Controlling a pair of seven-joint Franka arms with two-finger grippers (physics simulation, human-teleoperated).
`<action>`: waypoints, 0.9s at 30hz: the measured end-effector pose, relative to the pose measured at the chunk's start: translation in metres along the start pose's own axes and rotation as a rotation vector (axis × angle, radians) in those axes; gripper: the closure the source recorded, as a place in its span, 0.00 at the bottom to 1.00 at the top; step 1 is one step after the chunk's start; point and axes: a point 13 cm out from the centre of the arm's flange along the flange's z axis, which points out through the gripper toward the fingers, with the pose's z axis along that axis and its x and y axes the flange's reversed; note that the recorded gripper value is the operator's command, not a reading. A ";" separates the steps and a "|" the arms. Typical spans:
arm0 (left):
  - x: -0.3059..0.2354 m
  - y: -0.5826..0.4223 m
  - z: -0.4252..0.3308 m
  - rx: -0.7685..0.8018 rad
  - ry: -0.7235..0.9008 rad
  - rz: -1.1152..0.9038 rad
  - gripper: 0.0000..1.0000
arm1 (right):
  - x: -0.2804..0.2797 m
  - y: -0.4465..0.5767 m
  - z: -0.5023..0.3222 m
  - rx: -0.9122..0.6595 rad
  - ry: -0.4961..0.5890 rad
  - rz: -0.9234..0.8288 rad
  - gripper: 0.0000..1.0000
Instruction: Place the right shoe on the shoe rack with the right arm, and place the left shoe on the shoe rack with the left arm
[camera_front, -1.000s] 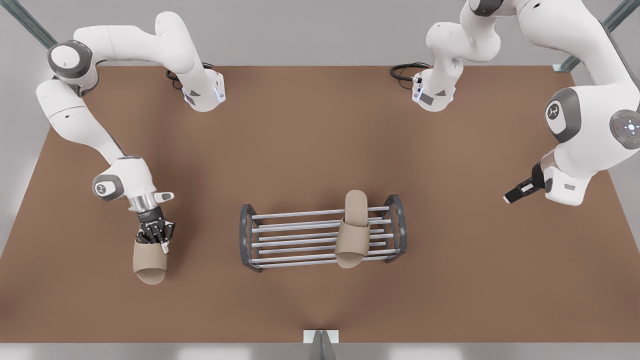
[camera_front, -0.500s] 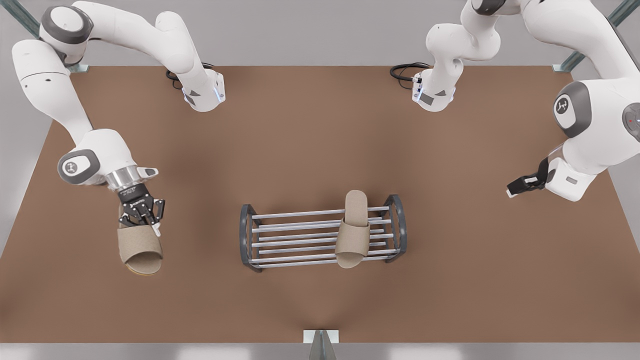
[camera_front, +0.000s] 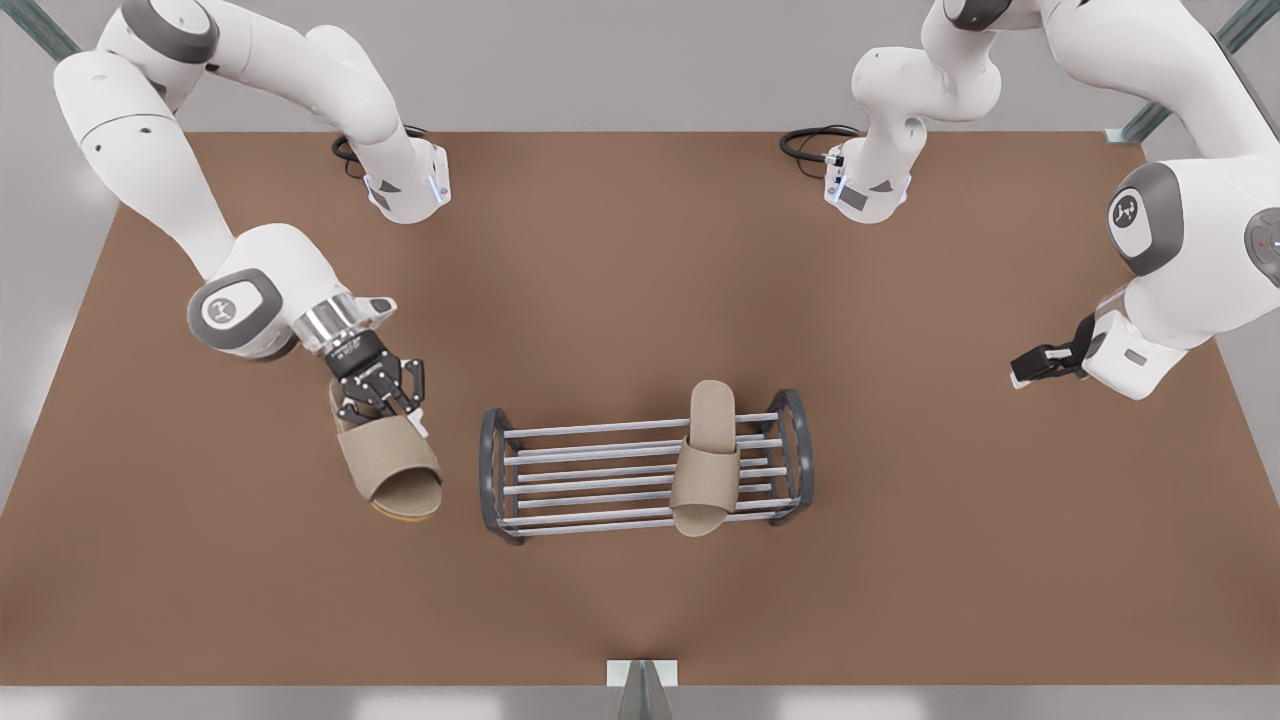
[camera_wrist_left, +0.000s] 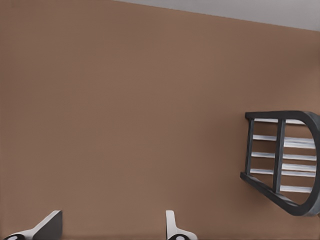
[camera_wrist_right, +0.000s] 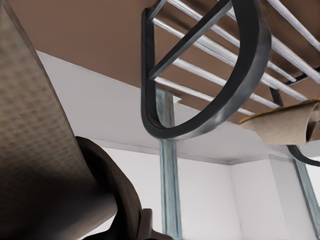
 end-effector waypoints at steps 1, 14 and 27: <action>0.001 0.000 0.000 0.000 0.002 0.005 0.00 | 0.005 -0.012 0.005 0.002 -0.001 0.017 0.79; 0.004 0.001 0.001 0.000 0.015 0.041 0.00 | 0.054 -0.149 0.101 -0.161 -0.047 0.551 0.79; 0.005 0.002 0.002 0.000 0.024 0.057 0.00 | -0.015 -0.145 0.205 -0.396 -0.153 0.900 0.79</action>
